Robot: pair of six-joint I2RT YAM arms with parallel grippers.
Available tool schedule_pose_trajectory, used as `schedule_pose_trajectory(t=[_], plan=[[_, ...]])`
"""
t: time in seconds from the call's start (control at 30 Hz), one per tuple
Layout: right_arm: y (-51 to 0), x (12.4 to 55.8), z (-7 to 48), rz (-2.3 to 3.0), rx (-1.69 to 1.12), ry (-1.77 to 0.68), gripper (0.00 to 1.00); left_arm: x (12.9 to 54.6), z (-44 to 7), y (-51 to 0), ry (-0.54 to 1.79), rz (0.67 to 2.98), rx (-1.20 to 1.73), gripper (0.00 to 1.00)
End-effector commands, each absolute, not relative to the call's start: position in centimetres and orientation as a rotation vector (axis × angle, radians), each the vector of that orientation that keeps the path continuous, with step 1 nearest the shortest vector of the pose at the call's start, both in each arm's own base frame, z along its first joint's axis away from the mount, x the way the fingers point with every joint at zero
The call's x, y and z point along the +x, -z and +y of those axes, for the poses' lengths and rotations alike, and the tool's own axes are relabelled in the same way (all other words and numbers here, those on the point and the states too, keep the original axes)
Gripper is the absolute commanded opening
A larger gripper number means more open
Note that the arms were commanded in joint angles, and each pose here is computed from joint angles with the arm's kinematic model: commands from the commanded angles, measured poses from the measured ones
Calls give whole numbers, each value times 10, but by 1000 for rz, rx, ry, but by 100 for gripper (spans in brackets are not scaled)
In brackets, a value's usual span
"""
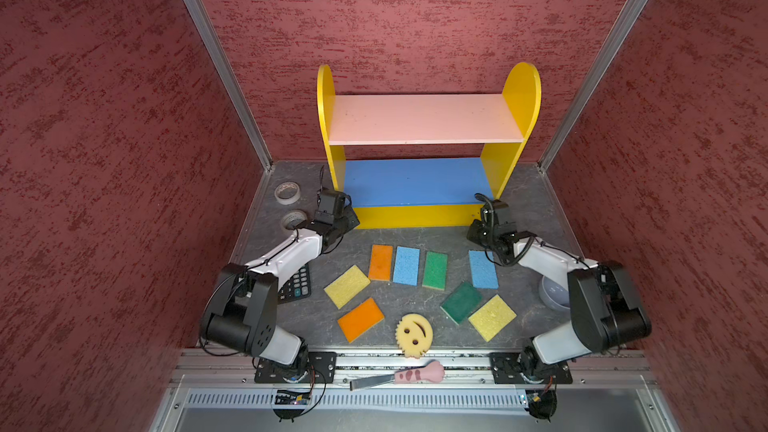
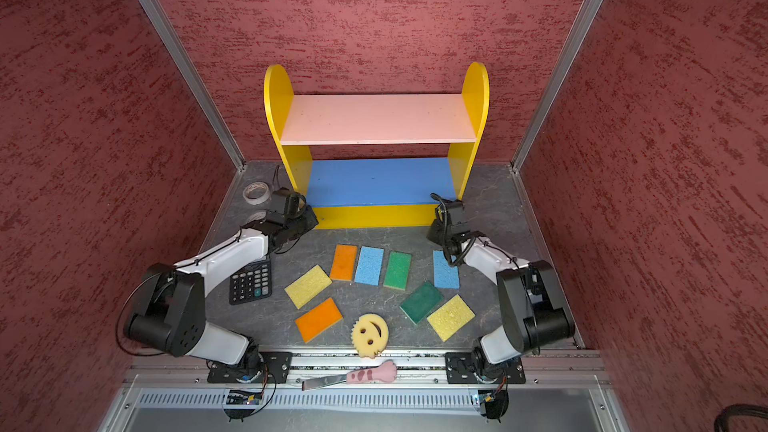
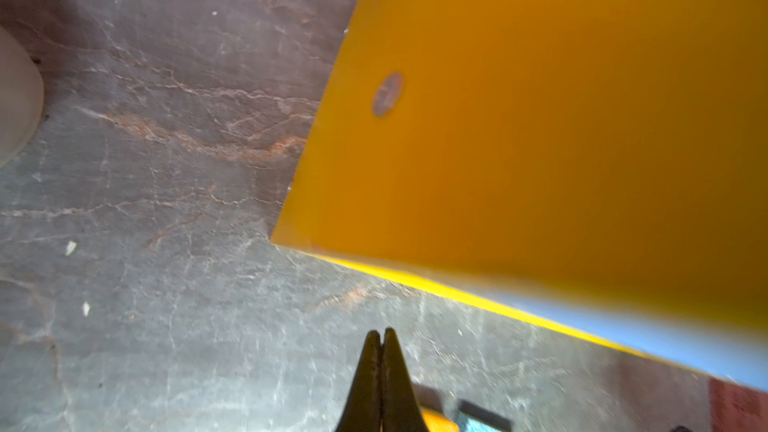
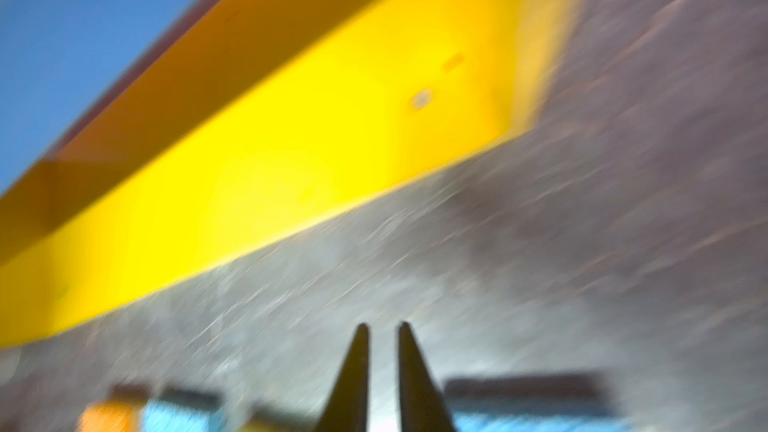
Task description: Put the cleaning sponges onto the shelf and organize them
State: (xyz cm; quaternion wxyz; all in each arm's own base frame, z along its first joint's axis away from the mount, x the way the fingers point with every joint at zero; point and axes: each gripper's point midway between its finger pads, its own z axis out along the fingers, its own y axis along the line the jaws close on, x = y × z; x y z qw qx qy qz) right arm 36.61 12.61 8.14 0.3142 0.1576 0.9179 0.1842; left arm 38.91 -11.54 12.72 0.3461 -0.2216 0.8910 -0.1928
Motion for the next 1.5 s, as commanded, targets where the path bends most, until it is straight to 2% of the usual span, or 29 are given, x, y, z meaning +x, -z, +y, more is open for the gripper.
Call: schedule_pose_trajectory(t=[0.0, 0.23, 0.27, 0.37, 0.43, 0.5, 0.73, 0.87, 1.17, 1.23, 1.33, 1.47], plan=[[-90, 346, 139, 2398, 378, -446, 32, 367, -115, -124, 466, 2341, -530, 7], [-90, 315, 147, 2436, 329, -419, 56, 334, -116, -129, 470, 2324, -489, 22], [-88, 309, 152, 2443, 324, -436, 57, 329, -117, -128, 471, 2328, -482, 27], [-79, 295, 168, 2461, 312, -477, 59, 319, -121, -127, 488, 2334, -476, 51], [-70, 288, 180, 2473, 305, -510, 59, 318, -125, -128, 506, 2337, -462, 58], [-61, 284, 192, 2487, 290, -544, 59, 318, -130, -129, 523, 2341, -451, 61], [-30, 282, 218, 2566, 229, -533, 56, 323, -144, -120, 564, 2350, -435, 60], [-31, 290, 216, 2569, 233, -465, 60, 318, -155, -105, 582, 2399, -423, 60], [-67, 312, 206, 2466, 200, -341, 62, 318, -175, -81, 610, 2441, -393, 56], [-82, 316, 214, 2437, 145, -358, 62, 319, -181, -74, 606, 2459, -383, 55], [-99, 320, 225, 2411, 83, -317, 61, 321, -186, -64, 589, 2490, -367, 45], [-108, 316, 265, 2385, -18, -432, 60, 322, -192, -55, 589, 2514, -360, 43]])
